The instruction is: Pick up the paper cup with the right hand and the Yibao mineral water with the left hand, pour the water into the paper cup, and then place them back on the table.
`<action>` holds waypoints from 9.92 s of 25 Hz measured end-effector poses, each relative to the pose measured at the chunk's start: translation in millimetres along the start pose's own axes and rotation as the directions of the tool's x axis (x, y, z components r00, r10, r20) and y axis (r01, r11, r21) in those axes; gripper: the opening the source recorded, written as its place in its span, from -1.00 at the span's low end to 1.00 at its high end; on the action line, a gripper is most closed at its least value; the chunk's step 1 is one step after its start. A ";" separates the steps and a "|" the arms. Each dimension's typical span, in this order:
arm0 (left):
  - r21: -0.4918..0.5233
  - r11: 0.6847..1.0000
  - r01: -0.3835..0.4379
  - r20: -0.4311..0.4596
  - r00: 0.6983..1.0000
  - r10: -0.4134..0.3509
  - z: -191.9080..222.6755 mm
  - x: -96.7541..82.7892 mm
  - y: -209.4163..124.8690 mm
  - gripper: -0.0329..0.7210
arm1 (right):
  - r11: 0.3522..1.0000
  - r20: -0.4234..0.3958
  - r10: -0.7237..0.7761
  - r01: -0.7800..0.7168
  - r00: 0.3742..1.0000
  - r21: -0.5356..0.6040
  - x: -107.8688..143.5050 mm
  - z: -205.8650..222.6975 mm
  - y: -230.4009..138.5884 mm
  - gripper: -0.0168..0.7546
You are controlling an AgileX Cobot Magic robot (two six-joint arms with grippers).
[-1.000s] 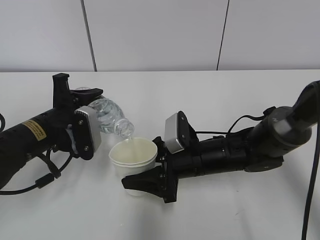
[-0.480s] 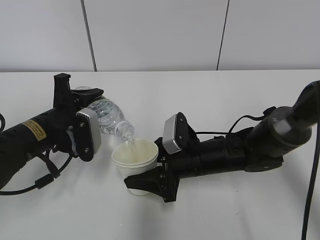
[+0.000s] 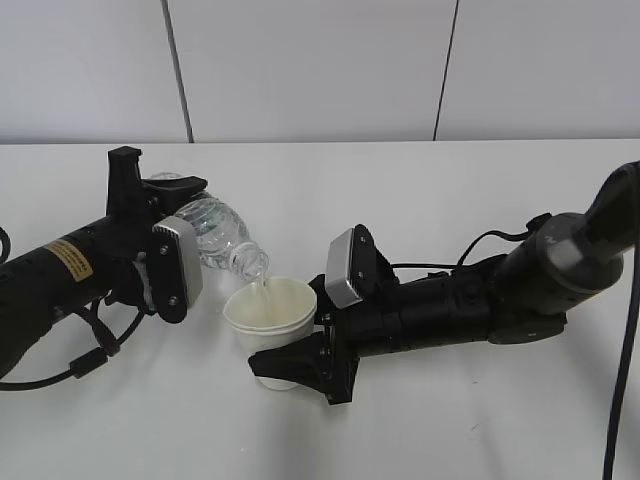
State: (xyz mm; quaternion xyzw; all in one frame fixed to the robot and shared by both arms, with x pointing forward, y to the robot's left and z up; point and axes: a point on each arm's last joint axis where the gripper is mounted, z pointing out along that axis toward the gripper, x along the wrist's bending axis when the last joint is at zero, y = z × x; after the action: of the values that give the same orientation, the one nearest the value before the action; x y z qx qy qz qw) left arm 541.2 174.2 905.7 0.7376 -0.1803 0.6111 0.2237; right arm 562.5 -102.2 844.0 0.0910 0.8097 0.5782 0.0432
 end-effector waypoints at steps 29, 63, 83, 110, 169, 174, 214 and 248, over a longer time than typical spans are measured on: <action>0.007 0.999 -0.043 -0.002 0.999 0.043 0.0 0.2 -0.7 -0.01 | 1.000 0.001 -0.002 0.002 1.000 0.002 -0.1 0.0 -0.2 0.42; 0.008 0.997 -0.076 -0.009 0.997 0.076 0.0 0.9 -0.6 -0.01 | 1.000 -0.024 -0.011 0.010 1.000 -0.015 2.2 -0.1 1.4 0.42; 0.008 0.996 -0.087 -0.010 0.996 0.087 0.0 1.0 -0.6 -0.01 | 1.000 -0.024 -0.011 0.010 1.000 -0.015 2.2 -0.1 1.4 0.42; 0.008 0.992 -0.125 -0.019 0.992 0.125 0.0 1.8 -0.5 -0.01 | 1.000 -0.026 -0.011 0.011 1.000 -0.015 2.3 -0.1 1.3 0.42; 0.038 0.334 0.942 0.259 0.313 -0.914 -2.8 -10.8 21.3 -0.03 | 0.983 0.325 0.167 -0.131 0.931 -0.129 -50.0 -75.7 -21.2 0.42; 0.062 0.275 0.959 0.342 0.239 -0.909 -4.6 -15.7 28.3 -0.03 | 0.980 0.385 0.183 -0.138 0.905 -0.141 -57.4 -90.3 -26.9 0.42; 0.124 0.209 0.970 0.440 0.135 -0.888 1.0 -57.1 50.2 0.39 | 0.992 0.441 0.104 -0.064 0.892 -0.105 -60.0 -89.9 -35.6 0.78; 0.203 0.101 0.974 0.142 0.073 -0.987 -47.1 -54.6 -13.9 0.51 | 0.968 0.610 0.230 -0.242 0.759 -0.064 -42.1 -153.4 -56.2 0.69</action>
State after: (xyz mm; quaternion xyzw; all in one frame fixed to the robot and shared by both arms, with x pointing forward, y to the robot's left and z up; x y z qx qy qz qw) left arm 499.8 211.4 857.8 0.7410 0.3516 0.2124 0.5312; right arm 571.4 -270.6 839.7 0.3750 0.7392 0.5105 0.2289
